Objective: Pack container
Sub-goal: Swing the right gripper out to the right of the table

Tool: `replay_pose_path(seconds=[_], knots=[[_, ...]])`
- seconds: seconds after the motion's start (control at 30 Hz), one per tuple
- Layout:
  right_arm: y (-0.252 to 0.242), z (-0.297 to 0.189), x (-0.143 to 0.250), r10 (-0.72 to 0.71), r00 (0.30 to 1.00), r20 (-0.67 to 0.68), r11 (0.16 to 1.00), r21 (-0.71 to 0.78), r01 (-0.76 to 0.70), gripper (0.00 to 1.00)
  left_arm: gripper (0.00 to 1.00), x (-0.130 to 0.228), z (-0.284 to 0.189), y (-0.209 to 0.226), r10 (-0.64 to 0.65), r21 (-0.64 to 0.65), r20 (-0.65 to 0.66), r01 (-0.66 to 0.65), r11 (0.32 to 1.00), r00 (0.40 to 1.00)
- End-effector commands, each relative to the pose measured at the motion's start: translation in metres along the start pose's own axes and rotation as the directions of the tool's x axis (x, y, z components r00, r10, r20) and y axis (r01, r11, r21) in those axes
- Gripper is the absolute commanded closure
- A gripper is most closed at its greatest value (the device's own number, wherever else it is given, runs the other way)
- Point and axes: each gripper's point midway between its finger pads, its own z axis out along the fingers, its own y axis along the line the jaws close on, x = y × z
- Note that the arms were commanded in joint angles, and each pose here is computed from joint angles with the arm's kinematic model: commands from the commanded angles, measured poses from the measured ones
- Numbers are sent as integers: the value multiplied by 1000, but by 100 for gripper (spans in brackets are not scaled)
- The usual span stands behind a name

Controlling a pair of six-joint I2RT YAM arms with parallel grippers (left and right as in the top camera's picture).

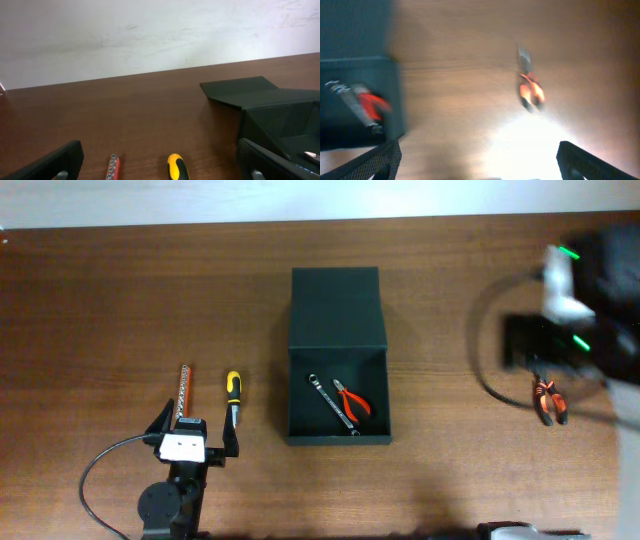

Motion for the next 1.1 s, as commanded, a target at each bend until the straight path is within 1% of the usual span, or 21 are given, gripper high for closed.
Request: replay_pose_path(seconds=[0.0,0.07,0.1,0.23,0.33,0.43,0.5,0.57,0.6,0.7,0.73,0.77,0.83,0.87,0.9,0.93,0.97,1.0,1.07], knots=[[-56,3,31,180,984,-5,974,137,-178,1,1,2,0,3,19,-14,-5,-19,1000,1000],[-80,5,39,280,960,19,944,177,-279,1,1,2,0,3,19,-14,-5,-19,1000,1000],[-98,6,43,351,935,37,913,206,-351,1,1,2,0,3,19,-14,-5,-19,1000,1000],[-111,8,44,435,899,50,881,181,-437,1,1,2,0,3,19,-14,-5,-19,1000,1000],[-126,10,39,518,850,96,826,200,-526,1,1,2,0,3,19,-13,-5,-19,1000,1000],[-157,15,37,643,748,163,704,258,-662,1,1,2,0,3,19,-14,-5,-19,1000,1000],[-174,24,40,734,654,184,599,280,-750,1,1,2,0,3,19,-14,-5,-19,1000,1000],[-182,39,44,815,556,162,504,273,-819,1,1,2,0,3,19,-13,-5,-19,1000,1000],[-179,47,43,834,538,125,498,250,-830,1,1,2,0,3,19,-13,-5,-19,1000,1000],[-157,72,44,863,503,-52,504,179,-845,1,1,2,0,3,19,-14,-5,-19,1000,1000],[-151,78,45,860,501,-101,511,171,-843,1,1,2,0,3,19,-13,-5,-19,1000,1000],[-146,84,48,839,522,-156,543,169,-822,1,1,2,0,3,19,-13,-5,-19,1000,1000],[-147,94,48,777,598,-197,628,174,-759,1,1,2,0,3,19,-13,-5,-19,1000,1000],[-149,101,45,723,658,-210,690,168,-704,1,1,2,0,3,19,-14,-5,-19,1000,1000],[-150,105,42,682,697,-219,730,159,-665,1,1,2,0,3,19,-13,-5,-19,1000,1000],[-151,111,38,610,758,-231,792,136,-595,1,1,2,0,3,19,-14,-5,-19,1000,1000],[-151,116,36,562,791,-242,826,121,-551,1,1,2,0,3,19,-14,-5,-19,1000,1000],[-150,122,33,540,803,-252,840,110,-531,1,1,2,0,3,19,-13,-5,-19,1000,1000],[-150,133,32,533,801,-273,845,109,-524,1,1,2,0,3,19,-13,-5,-19,1000,1000]])
